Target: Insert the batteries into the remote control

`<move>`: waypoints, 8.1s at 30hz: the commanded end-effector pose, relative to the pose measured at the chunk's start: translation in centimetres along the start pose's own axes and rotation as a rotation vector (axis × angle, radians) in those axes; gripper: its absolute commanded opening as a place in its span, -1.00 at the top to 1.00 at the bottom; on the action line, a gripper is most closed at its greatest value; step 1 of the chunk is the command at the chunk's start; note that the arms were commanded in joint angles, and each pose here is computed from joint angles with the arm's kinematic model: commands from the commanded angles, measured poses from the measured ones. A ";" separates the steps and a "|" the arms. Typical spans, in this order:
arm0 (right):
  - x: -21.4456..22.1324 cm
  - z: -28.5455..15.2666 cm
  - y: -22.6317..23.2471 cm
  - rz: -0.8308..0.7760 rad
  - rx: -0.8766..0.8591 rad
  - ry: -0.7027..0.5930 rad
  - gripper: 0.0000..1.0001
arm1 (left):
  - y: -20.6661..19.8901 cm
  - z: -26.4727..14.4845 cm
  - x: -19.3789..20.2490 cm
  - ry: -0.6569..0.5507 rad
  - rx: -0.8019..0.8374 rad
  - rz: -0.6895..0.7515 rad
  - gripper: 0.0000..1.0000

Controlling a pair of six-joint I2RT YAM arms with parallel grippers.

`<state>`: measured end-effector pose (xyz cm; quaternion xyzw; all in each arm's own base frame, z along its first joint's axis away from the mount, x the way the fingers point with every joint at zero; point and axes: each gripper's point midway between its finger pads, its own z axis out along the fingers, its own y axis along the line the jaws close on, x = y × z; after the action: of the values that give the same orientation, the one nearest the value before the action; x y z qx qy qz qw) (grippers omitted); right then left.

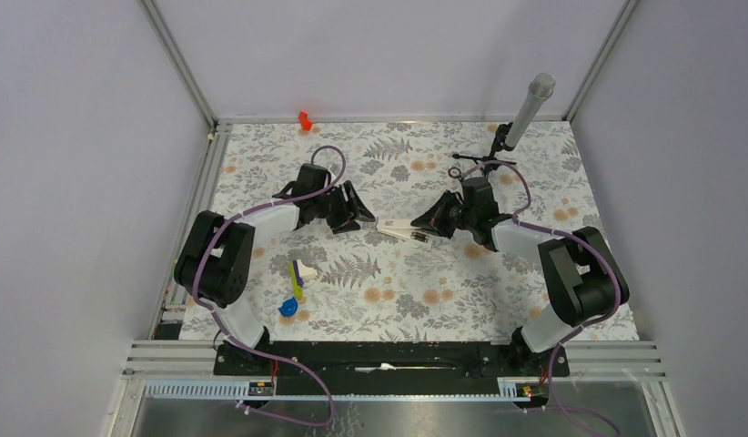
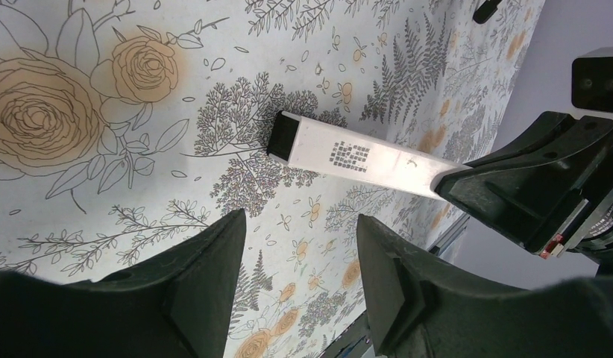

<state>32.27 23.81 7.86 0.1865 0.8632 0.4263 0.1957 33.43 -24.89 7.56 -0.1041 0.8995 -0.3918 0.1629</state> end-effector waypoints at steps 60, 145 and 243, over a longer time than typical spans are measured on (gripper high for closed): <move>-0.7 -0.8 0.2 0.073 -0.121 -0.048 1.00 | -2.0 0.2 -0.9 -0.020 0.033 0.055 -0.17; 1.2 -1.1 -6.0 0.051 0.173 0.009 0.50 | 7.1 6.6 3.9 0.186 -0.447 0.185 0.46; 10.0 5.3 -12.0 -0.115 0.539 0.142 0.69 | 2.2 8.5 5.0 0.197 0.030 -0.055 1.00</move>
<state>37.67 19.43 1.79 0.2280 0.8946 0.1446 0.3560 35.81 -28.60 3.33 -0.0998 0.8898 -0.4259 0.1301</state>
